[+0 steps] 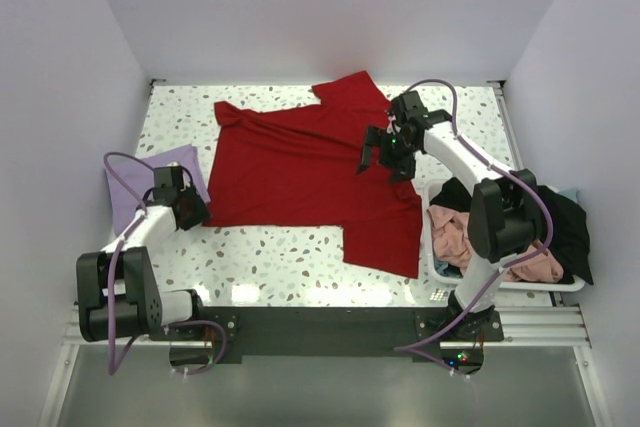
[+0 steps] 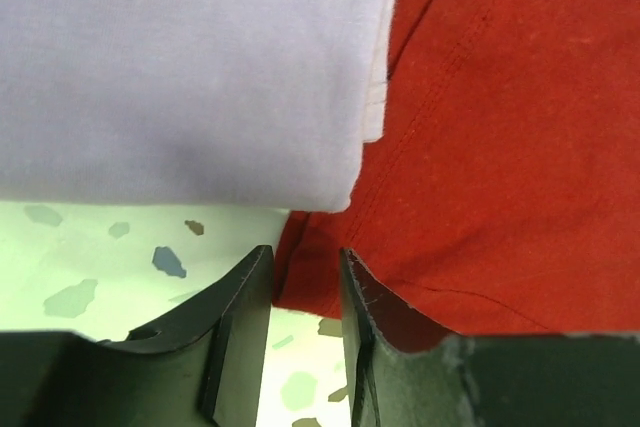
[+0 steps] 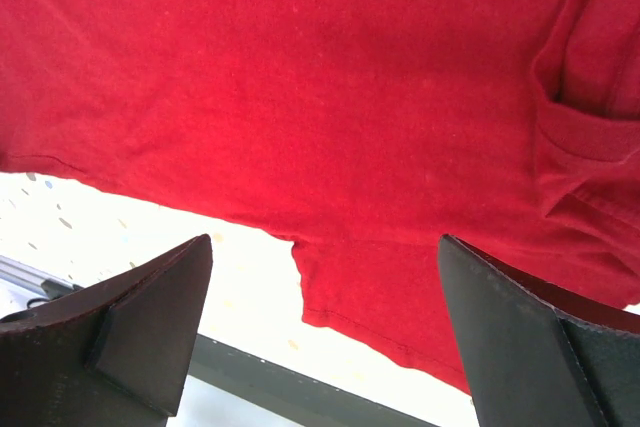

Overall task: Fold and stack the t-shirts
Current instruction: Flatten the tshirt out

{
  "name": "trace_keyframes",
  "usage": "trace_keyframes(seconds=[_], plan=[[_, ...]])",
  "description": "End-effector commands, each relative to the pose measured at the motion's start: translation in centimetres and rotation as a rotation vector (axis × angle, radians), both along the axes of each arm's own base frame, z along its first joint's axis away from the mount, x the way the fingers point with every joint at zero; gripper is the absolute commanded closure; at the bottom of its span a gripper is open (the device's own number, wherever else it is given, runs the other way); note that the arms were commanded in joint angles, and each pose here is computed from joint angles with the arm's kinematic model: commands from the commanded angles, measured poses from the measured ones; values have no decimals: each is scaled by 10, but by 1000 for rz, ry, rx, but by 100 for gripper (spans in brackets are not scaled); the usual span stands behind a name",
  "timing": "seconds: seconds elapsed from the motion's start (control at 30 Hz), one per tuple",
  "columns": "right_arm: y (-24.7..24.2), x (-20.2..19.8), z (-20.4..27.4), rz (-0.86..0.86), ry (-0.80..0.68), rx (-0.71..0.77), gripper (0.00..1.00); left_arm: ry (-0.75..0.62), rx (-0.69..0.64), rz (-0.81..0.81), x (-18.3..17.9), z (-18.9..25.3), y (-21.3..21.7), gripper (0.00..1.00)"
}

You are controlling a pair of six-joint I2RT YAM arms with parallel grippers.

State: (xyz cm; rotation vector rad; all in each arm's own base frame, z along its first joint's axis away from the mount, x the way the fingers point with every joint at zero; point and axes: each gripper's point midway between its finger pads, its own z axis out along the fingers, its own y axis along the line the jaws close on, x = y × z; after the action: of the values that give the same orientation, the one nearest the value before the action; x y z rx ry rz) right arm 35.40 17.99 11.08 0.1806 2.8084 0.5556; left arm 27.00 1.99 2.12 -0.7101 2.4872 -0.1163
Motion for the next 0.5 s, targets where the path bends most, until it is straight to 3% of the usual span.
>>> trace_keyframes(seconds=[0.0,0.17,0.47], plan=[[4,-2,14,-11,-39,20,3,-42,-20,-9,11,1,-2,64],[4,-2,18,-15,-49,21,3,-15,-25,-11,6,-2,-3,67],[5,-2,21,-23,-55,32,3,-14,3,21,-2,4,3,65]])
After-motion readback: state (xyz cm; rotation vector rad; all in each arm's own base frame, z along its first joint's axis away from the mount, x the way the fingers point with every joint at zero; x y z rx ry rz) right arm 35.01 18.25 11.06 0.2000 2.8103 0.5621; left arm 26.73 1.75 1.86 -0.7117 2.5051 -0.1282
